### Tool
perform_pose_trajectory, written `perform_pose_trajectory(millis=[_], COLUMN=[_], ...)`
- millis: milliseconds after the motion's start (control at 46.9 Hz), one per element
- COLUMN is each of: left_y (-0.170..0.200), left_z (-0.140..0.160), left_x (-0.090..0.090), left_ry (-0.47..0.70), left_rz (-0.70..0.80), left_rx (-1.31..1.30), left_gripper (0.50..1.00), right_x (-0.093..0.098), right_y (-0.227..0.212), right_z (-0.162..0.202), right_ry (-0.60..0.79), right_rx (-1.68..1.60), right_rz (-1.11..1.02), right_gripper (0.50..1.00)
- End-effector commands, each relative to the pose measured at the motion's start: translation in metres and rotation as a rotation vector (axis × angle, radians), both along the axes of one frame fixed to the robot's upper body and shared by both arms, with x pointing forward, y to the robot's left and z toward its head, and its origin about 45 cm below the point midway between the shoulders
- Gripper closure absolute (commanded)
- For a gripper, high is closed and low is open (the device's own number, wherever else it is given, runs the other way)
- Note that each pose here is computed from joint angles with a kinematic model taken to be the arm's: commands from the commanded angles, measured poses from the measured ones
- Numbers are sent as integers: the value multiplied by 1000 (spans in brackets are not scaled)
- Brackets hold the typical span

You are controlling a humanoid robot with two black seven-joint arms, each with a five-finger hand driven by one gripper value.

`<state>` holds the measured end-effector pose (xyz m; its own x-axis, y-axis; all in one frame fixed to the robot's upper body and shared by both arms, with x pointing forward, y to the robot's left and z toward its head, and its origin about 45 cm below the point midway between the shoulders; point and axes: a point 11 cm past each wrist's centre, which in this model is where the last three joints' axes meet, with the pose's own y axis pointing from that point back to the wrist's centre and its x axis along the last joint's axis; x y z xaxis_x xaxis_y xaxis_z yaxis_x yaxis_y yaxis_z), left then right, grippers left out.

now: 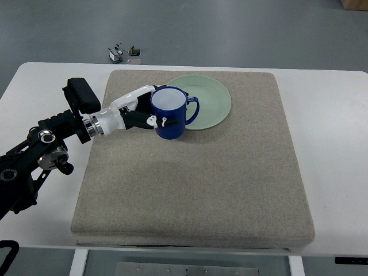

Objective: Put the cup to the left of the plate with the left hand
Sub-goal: 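Carry the blue mug with the left hand past the plate's near edge, then lower the blue mug onto the mat beside the plate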

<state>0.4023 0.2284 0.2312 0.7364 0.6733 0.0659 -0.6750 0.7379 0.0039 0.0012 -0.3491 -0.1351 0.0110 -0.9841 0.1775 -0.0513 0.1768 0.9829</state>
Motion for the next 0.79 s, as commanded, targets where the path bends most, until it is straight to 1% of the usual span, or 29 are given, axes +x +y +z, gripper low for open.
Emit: perform_pose_trajectory(millis=[0, 43, 192, 363, 491, 662, 768], left_y=[18, 27, 59, 81, 87, 82, 80], left_z=[2, 4, 0, -13, -27, -44, -49], left_x=[10, 15, 27, 31, 31, 29, 28], left_ry=[-7, -12, -2, 8, 23, 68, 80], left_rz=[74, 109, 248, 368, 420, 432, 434], left_rx=[14, 18, 15, 11, 11, -2, -5], left_gripper=[1000, 1000, 1000, 1000, 1000, 1000, 1000], right_x=[0, 0, 0, 0, 0, 0, 0], right_y=[0, 0, 0, 0, 0, 0, 0], right_z=[0, 0, 0, 0, 0, 0, 0], right_ry=[0, 0, 0, 0, 0, 0, 0], right_rx=[0, 0, 0, 0, 0, 0, 0], right_rz=[0, 0, 0, 0, 0, 0, 0], right_gripper=[566, 566, 566, 566, 566, 566, 566])
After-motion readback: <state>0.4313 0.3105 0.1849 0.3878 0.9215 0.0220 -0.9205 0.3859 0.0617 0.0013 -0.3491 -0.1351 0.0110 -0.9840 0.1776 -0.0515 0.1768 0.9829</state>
